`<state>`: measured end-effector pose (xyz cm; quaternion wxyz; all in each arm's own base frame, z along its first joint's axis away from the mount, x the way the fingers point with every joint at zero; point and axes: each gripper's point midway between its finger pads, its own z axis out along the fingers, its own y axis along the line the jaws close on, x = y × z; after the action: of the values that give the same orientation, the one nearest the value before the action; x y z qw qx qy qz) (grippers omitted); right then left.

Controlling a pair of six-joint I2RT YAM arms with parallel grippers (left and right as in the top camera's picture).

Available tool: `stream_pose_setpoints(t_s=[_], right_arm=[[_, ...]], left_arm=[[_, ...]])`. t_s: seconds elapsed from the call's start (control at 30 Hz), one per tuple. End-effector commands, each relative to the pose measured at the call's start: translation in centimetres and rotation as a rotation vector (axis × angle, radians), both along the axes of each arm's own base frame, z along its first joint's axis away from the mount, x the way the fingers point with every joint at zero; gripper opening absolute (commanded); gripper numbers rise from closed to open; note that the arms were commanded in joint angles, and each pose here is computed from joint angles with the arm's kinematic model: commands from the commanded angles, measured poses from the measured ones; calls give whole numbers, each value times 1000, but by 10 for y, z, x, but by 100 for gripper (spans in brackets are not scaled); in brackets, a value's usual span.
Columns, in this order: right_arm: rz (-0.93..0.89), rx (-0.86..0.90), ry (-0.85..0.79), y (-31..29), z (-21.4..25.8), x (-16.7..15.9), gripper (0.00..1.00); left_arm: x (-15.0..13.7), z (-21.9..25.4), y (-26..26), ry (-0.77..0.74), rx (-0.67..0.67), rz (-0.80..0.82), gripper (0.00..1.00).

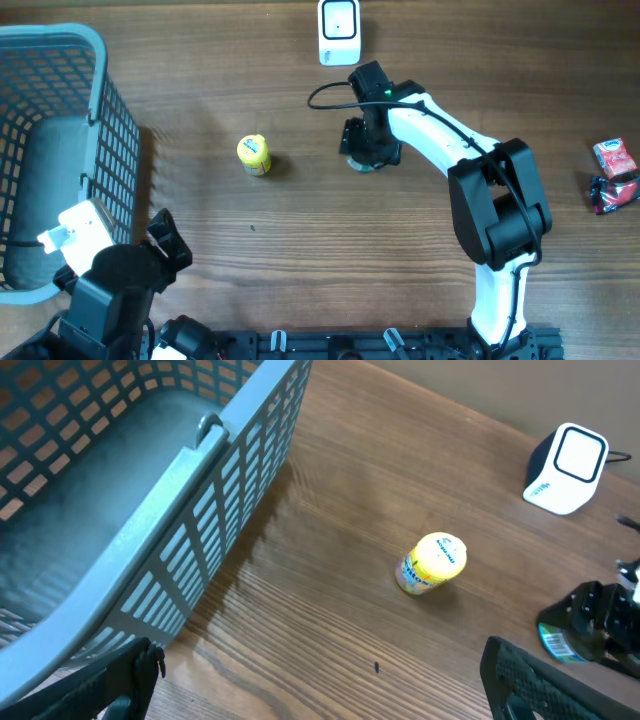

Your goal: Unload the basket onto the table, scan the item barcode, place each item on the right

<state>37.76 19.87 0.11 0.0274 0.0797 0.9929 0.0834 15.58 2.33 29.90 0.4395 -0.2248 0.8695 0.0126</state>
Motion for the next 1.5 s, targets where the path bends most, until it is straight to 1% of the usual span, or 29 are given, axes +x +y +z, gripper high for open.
stream_pose_setpoints(t_s=[0.0,0.07,0.17,0.23,0.3,0.37,0.43,0.63,0.83,0.9,1.07,1.1,1.13,1.17,1.2,1.27,1.33,1.43,1.47], right_arm=[[96,196,250,33,-24,-55,64],[131,235,295,37,-20,-66,63],[161,250,344,36,-16,-79,63],[201,309,369,43,-10,-86,63],[241,364,373,50,-5,-89,63],[249,374,380,50,-3,-91,63],[287,435,403,56,4,-99,60],[281,431,451,53,7,-109,59],[286,436,433,55,9,-105,59],[302,456,368,63,14,-88,59],[352,495,205,84,57,-41,59],[360,479,164,85,63,-31,58],[368,422,88,81,67,-13,59],[373,329,-16,74,70,12,59],[402,222,-159,66,76,44,59],[429,148,-298,62,82,74,59],[474,64,-500,62,96,115,59],[534,-31,-703,62,119,152,60],[549,-71,-804,63,133,169,60]], left_arm=[[0,-4,-2,12,-2,-12,100],[0,-4,-2,12,-2,-12,100],[0,-4,-3,13,-2,-12,100],[0,-6,-3,19,1,-12,100],[0,-11,-3,32,9,-11,100],[1,-13,-3,36,10,-11,100],[1,-13,-3,36,11,-11,100],[1,-13,-3,36,11,-11,100],[1,-13,-3,35,11,-11,100],[1,-13,-3,35,11,-11,100],[1,-13,-3,36,12,-11,100],[1,-13,-3,36,12,-11,100],[1,-13,-3,36,12,-11,100],[1,-13,-3,36,12,-11,100],[1,-13,-3,36,11,-11,100],[1,-13,-3,36,12,-11,100],[1,-13,-3,36,11,-11,100],[1,-14,-3,39,13,-11,100],[1,-14,-3,39,13,-11,100]])
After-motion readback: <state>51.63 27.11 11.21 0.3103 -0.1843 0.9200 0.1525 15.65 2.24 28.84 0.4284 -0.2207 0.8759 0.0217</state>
